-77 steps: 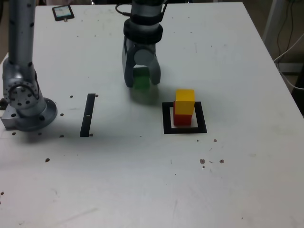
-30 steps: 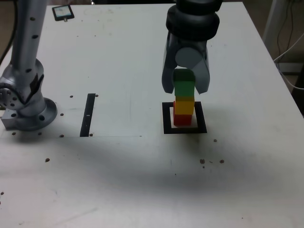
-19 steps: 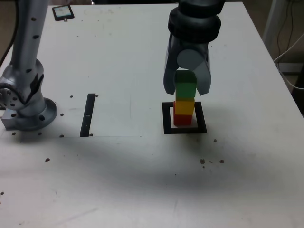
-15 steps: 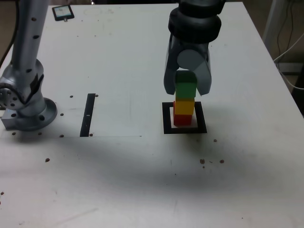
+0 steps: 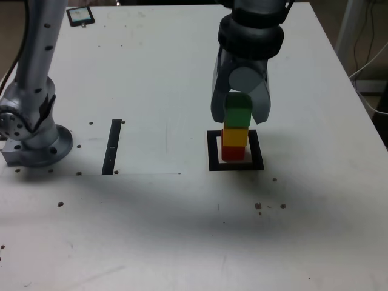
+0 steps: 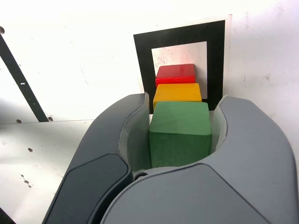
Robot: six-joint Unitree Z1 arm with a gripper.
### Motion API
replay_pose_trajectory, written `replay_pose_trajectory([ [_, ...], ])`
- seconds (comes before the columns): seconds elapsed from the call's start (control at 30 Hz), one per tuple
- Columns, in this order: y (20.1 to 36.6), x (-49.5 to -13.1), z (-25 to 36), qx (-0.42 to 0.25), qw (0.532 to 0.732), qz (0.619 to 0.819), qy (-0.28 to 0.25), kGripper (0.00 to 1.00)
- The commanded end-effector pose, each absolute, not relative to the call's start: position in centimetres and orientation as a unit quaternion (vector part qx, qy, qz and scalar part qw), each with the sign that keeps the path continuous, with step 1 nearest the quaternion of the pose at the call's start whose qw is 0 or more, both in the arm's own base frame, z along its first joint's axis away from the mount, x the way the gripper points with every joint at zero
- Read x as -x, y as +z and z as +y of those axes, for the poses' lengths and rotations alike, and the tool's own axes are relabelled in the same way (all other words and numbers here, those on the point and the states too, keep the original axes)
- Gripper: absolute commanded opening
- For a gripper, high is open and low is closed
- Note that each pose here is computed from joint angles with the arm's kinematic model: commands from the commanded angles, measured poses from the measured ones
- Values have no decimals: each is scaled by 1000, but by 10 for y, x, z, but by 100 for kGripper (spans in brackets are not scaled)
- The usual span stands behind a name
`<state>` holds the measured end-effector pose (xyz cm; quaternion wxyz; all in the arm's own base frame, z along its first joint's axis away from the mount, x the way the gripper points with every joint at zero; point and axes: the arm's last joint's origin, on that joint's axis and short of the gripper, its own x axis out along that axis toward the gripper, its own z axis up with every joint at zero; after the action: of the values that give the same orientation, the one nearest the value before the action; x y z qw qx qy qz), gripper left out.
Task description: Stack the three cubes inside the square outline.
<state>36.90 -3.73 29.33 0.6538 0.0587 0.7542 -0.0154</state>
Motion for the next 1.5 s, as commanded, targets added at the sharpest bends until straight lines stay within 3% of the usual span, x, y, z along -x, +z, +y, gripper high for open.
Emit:
replay_pose_trajectory([
  [0.0, 292, -368, -35, -58, 651, 757, -15, 27],
  [0.27, 292, -365, -32, -58, 649, 759, -14, 66],
  [0.57, 296, -364, -33, -54, 653, 755, -19, 71],
  [0.8, 303, -360, -35, -52, 661, 748, -24, 98],
  [1.17, 334, -332, -33, -52, 689, 722, -25, 100],
  [1.47, 371, -281, -26, -53, 722, 690, -20, 100],
])
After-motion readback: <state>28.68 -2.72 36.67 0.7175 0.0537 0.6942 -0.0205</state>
